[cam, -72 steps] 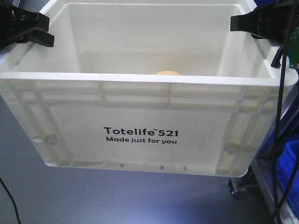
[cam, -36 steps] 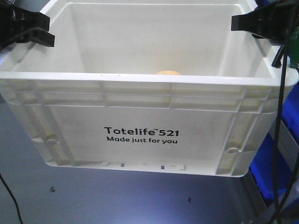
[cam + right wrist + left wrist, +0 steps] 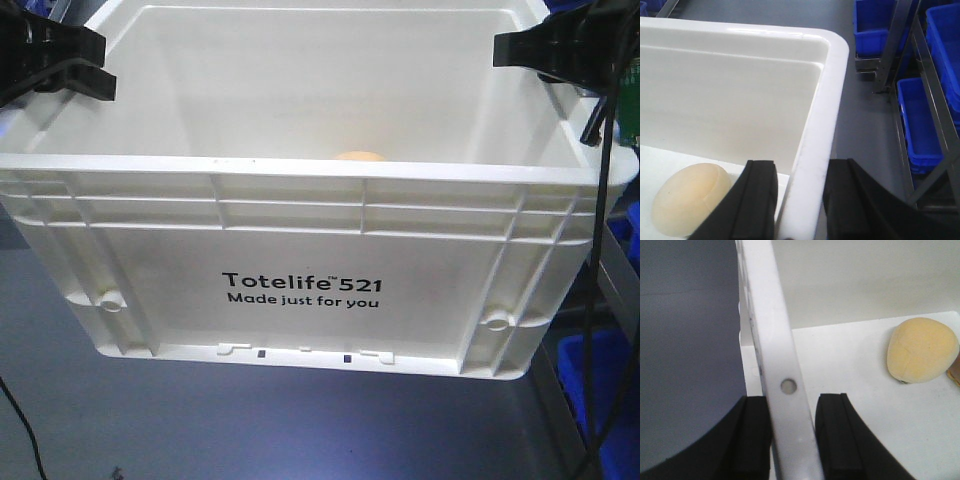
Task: Place moving items into box and shelve
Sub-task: 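Keep holding the tote as the base aligns with the blue bins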
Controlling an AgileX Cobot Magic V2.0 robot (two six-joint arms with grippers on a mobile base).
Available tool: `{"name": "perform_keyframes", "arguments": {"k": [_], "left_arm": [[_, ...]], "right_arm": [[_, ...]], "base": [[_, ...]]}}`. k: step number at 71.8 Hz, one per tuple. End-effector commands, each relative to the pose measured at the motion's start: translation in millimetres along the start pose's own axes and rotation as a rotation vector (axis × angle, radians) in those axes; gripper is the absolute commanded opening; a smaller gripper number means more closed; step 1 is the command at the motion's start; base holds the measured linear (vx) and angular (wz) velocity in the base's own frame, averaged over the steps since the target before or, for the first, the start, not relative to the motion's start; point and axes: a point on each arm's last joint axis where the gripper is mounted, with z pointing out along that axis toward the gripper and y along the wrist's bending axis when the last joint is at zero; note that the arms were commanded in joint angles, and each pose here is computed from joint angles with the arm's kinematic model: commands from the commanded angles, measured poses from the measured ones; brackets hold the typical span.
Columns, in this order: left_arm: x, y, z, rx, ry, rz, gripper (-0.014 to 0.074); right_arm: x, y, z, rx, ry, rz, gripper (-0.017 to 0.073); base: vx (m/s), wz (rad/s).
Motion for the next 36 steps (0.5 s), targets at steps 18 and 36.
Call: {"name": "perform_keyframes", "arguments": {"k": [18,36], "left_arm": [[-13.8,-21.5,-32.4,0.118,-0.190,-0.002,0.0003],[-14.0,-21.5,-32.5,0.118,-0.191,-0.002,0.0003]], "right_arm": [[-26.4,2.3,-20.4,-0.045,-0.209,0.015,-0.0006],[-26.4,2.3,-20.4,-0.045,-0.209,0.015,-0.0006]], "base": [[0.38,0.17],[0.32,0.22]]}}
